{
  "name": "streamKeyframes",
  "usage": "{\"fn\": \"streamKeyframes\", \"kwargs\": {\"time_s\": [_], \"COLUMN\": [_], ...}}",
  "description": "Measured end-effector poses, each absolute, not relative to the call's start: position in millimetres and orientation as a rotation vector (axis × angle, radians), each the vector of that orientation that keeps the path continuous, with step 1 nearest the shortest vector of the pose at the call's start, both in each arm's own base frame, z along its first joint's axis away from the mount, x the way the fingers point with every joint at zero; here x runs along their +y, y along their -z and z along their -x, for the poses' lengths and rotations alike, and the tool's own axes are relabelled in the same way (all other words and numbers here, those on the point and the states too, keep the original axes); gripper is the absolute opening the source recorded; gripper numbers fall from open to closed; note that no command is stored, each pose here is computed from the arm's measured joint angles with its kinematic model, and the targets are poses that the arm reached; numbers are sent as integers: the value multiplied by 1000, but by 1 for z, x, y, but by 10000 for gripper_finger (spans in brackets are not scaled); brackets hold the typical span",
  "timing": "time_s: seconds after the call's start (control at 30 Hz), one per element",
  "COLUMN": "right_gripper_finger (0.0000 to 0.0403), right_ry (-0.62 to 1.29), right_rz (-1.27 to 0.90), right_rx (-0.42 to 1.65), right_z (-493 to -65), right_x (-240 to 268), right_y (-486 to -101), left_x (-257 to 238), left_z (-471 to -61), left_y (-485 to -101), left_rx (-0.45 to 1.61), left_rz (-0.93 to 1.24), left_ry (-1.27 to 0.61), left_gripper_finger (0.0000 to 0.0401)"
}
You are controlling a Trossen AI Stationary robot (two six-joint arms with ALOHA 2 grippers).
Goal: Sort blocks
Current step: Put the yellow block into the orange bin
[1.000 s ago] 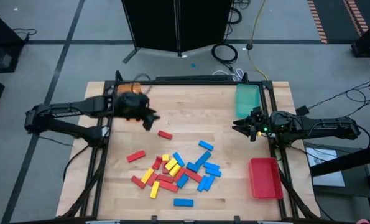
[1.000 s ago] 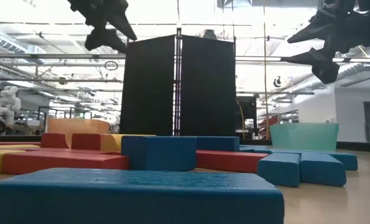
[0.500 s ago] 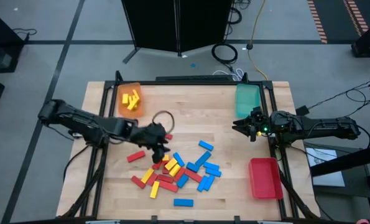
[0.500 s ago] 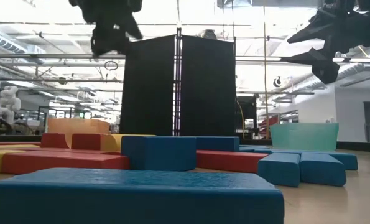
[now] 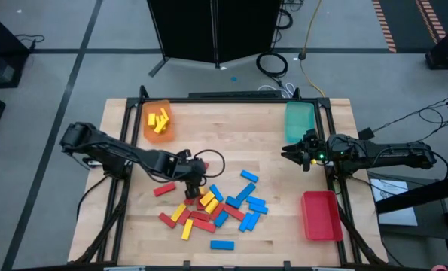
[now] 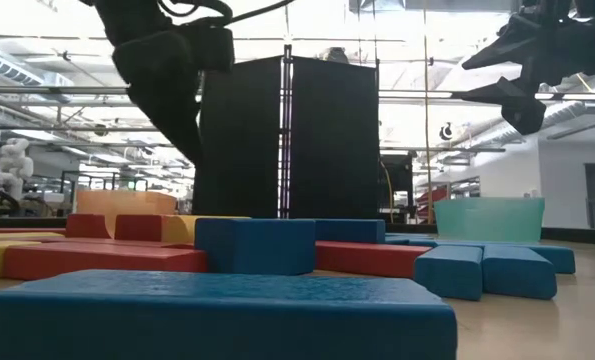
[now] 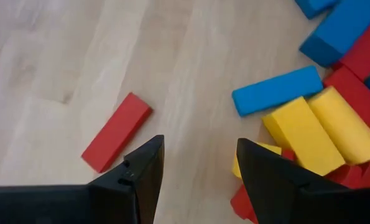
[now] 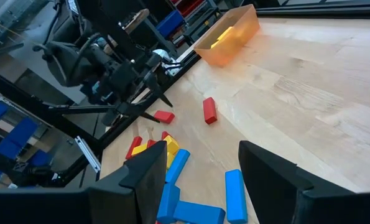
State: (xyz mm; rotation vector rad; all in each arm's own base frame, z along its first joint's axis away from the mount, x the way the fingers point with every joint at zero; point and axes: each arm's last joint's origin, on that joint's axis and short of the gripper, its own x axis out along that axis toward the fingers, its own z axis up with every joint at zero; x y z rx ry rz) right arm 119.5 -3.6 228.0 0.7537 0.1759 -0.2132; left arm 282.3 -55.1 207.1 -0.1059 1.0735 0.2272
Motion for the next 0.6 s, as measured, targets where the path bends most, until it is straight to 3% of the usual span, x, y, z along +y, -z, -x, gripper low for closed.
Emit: {"fn": "streamKeyframes", "kwargs": {"time_s": [0.6], "right_gripper_finger": [194], "right_ry": [223], "right_rz": [-751], "right_rx": [201], "right_z": [-119], "right_x": [-4], "right_y": [-226], "left_x": [-80], "left_z": [-299], "left_y": [-202], "left_rx": [992], "left_rz": [213], "left_ry": [31], "left_gripper_finger": [199]}}
